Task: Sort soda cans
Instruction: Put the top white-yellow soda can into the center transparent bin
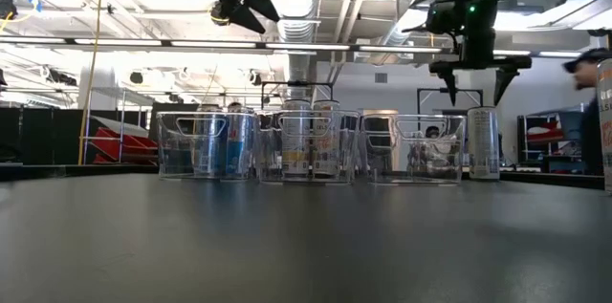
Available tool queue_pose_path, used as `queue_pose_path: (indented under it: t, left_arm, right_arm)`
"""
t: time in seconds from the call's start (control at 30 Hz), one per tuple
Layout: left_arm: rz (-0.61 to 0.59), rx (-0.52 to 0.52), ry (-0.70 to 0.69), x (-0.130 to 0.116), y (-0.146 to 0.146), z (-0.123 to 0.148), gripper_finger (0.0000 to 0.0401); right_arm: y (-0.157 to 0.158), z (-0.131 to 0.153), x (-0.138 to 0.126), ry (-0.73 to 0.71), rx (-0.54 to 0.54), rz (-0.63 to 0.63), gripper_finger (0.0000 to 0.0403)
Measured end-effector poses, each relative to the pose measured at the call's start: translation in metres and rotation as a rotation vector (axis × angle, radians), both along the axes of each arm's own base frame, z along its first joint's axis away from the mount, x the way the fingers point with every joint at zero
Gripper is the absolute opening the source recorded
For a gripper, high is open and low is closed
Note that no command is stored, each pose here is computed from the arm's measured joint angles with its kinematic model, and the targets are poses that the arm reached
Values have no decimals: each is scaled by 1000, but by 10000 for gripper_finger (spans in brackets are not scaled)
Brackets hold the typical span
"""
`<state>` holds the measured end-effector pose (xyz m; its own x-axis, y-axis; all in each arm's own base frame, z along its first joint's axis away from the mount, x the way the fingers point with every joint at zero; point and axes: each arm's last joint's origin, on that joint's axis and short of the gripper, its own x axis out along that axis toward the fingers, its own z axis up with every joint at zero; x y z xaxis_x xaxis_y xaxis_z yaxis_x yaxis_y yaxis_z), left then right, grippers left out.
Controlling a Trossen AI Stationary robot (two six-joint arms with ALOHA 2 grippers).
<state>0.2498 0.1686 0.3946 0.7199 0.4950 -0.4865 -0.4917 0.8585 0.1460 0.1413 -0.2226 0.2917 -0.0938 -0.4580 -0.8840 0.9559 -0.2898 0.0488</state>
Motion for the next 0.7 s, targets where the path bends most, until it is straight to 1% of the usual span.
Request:
queue_pose_path:
  t: [0.1, 0.27, 0.37, 0.5, 0.63, 0.7]
  left_arm:
    - [-5, -4, 23, -1, -1, -2, 396]
    - [-14, 0, 45, -1, -1, -3, 396]
    - [-16, 3, 47, -1, -1, -3, 396]
    - [-29, 21, 59, -1, -1, -3, 396]
    - [-32, 11, 80, -2, -2, -5, 396]
    - [-36, 5, 98, -3, -2, -6, 396]
  right_arm:
    - [0, -1, 0, -5, 2, -24, 400]
    - [-3, -1, 0, -17, -29, -75, 400]
    - [-5, -1, 2, -20, -66, -118, 400]
    - [-11, -10, 3, 47, -67, -157, 399]
    - [-11, -22, 9, 145, -34, -165, 389]
    - [-12, -28, 11, 153, -11, -186, 384]
